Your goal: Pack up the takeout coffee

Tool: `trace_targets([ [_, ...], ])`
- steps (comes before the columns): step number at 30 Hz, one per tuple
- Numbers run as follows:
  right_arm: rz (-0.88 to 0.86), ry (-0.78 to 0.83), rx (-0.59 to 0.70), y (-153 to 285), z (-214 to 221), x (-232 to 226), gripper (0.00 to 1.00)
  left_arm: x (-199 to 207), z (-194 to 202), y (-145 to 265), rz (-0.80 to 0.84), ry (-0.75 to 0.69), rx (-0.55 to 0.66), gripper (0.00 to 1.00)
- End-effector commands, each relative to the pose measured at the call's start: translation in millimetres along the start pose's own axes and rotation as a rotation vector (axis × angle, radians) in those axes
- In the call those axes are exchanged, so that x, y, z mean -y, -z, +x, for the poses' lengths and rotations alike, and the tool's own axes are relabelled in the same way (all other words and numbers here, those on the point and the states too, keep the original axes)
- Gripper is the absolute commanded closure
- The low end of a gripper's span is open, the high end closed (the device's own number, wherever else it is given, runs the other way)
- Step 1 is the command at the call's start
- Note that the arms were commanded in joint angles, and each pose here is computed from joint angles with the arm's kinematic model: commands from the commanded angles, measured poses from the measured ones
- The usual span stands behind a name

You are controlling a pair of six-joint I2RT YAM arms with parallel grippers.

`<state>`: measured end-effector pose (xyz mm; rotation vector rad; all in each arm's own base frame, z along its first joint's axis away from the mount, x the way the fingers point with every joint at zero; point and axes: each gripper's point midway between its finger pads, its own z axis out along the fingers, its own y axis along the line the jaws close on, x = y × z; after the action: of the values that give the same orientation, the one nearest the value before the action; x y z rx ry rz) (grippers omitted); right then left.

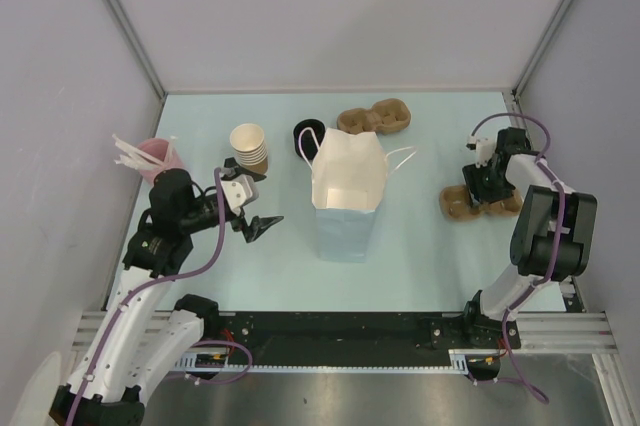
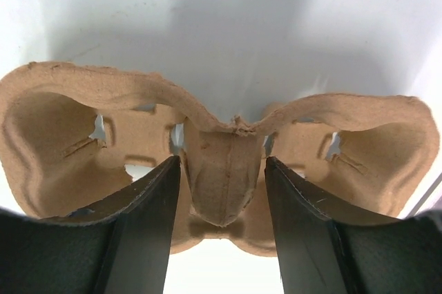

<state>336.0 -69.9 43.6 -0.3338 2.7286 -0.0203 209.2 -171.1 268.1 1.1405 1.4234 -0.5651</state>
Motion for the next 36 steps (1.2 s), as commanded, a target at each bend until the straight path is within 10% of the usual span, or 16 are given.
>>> trace_targets([
  [1, 0.005, -0.009, -0.028, 0.6, -2.7, 1.3, 0.43, 0.6, -3.5, 1.0, -0.005, -0.02, 0.016, 0.0],
  [20, 0.012, 0.024, 0.055, 40.1, -35.2, 0.9, 0.7, 2.0, -0.6, 0.3, -0.001, -0.018, 0.014, 0.0],
  [36, 0.132, 0.33, 0.786, 321.9, -182.6, -84.4, 0.68, -8.2, 7.6, 2.0, -0.058, -0.035, -0.008, 0.0],
])
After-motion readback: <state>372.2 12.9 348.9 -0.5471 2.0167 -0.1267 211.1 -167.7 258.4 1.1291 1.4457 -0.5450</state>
